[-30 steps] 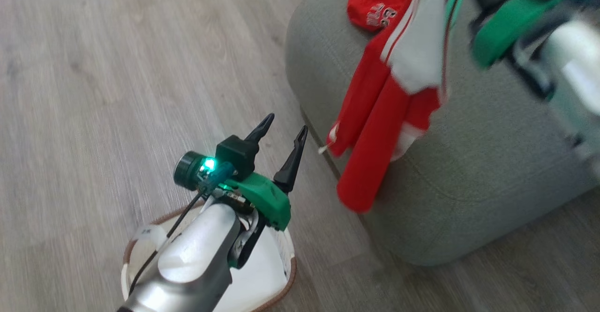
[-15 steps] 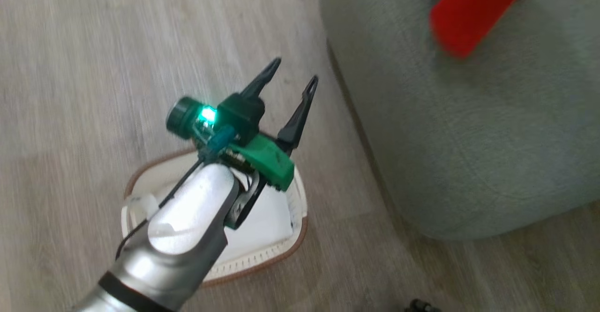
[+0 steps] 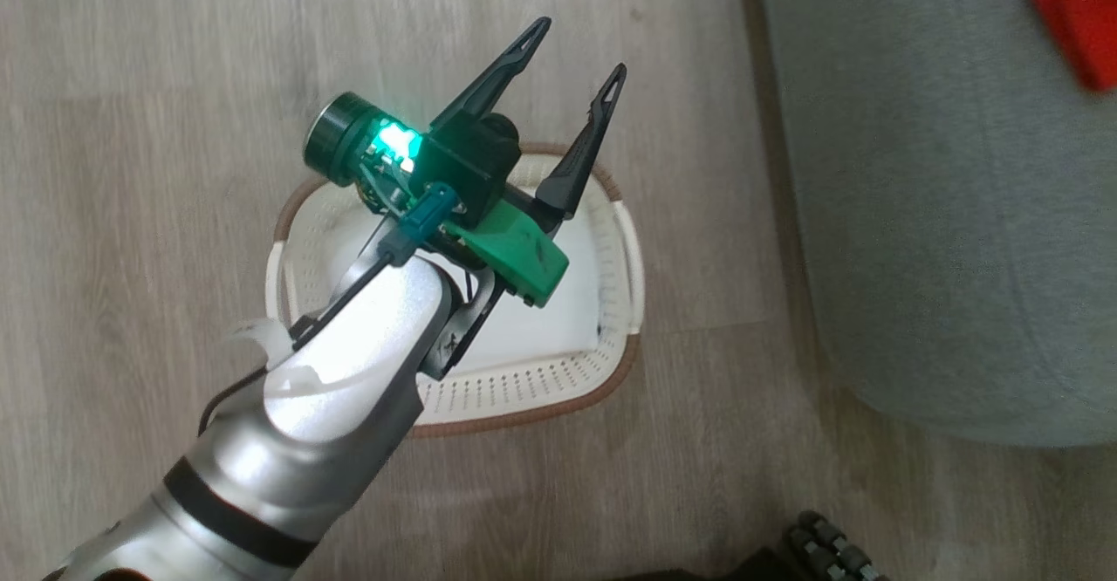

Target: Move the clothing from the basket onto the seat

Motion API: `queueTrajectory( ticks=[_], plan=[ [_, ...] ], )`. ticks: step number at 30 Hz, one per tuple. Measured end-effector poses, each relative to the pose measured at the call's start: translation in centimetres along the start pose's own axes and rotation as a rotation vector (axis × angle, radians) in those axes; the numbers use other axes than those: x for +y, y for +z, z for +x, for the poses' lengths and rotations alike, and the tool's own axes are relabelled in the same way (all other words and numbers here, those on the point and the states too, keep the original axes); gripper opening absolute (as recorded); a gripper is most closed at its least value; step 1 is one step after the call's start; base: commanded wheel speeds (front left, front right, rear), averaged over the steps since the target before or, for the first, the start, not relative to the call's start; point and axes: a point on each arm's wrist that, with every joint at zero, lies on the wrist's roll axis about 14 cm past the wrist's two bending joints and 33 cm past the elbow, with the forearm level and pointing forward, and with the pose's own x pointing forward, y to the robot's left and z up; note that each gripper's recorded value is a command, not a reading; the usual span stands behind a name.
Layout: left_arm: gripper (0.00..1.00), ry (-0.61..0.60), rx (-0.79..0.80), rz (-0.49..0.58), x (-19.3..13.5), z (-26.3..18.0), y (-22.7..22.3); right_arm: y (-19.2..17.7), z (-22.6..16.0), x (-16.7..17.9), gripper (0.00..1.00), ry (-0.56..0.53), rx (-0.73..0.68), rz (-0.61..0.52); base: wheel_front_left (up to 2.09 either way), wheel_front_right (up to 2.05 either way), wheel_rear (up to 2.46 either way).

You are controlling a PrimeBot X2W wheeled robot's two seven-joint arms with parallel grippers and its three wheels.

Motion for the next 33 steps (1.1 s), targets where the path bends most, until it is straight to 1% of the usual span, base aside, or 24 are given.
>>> queueTrajectory(
  ticks=[3, 6, 9, 10, 12, 13, 14, 15, 16, 20, 26, 29, 33],
  plan=[
    [1.00, 0.023, 0.032, -0.010, 1.1, -0.5, -1.6, -6.1, -0.5, 3.7, 0.00, 0.050, 0.117, 0.012, 0.00, 0.00, 0.00],
    [1.00, 0.041, 0.065, -0.013, 2.0, -0.9, -3.1, -10.7, -1.5, 7.2, 0.00, 0.099, 0.205, 0.025, 0.00, 0.00, 0.00],
    [1.00, 0.045, 0.078, -0.015, 2.3, -0.9, -3.8, -13.5, -2.9, 9.9, 0.00, 0.144, 0.264, 0.034, 0.00, 0.00, 0.00],
    [1.00, 0.047, 0.078, -0.014, 2.3, -0.9, -3.8, -14.0, -3.4, 10.4, 0.00, 0.149, 0.275, 0.043, 0.00, 0.00, 0.00],
    [1.00, 0.043, 0.075, -0.012, 2.2, -0.8, -3.7, -14.4, -4.0, 10.3, 0.00, 0.141, 0.281, 0.051, 0.00, 0.00, 0.00],
    [1.00, 0.043, 0.075, -0.012, 2.2, -0.8, -3.7, -14.4, -4.0, 10.3, 0.15, 0.141, 0.281, 0.051, 0.00, 0.00, 0.00],
    [1.00, 0.039, 0.074, -0.011, 2.1, -0.7, -3.7, -14.4, -4.1, 9.9, 0.44, 0.130, 0.279, 0.053, 0.00, 0.00, 0.00],
    [1.00, 0.036, 0.073, -0.010, 2.0, -0.6, -3.6, -14.4, -4.3, 9.5, 0.82, 0.120, 0.277, 0.059, 0.00, 0.00, 0.00],
    [1.00, 0.033, 0.069, -0.009, 1.8, -0.5, -3.4, -14.2, -4.4, 9.3, 1.00, 0.111, 0.274, 0.068, 0.00, 0.00, 0.00],
    [1.00, 0.051, 0.040, -0.008, 1.9, -0.3, -2.3, -13.5, -5.3, 9.5, 1.00, 0.118, 0.260, 0.063, 0.00, 0.00, 0.00],
    [1.00, 0.071, -0.012, -0.016, 1.5, -0.5, -0.1, -12.7, -7.6, 9.7, 1.00, 0.144, 0.246, 0.063, 0.00, 0.00, 0.00],
    [1.00, 0.097, -0.027, -0.017, 1.5, -1.1, 0.7, -11.2, -8.5, 10.3, 1.00, 0.173, 0.214, 0.058, 0.00, 0.00, 0.00],
    [1.00, 0.145, -0.058, -0.023, 1.9, -2.2, 2.3, -7.8, -9.2, 11.0, 1.00, 0.211, 0.133, 0.073, 0.00, 0.00, 0.00]
  ],
)
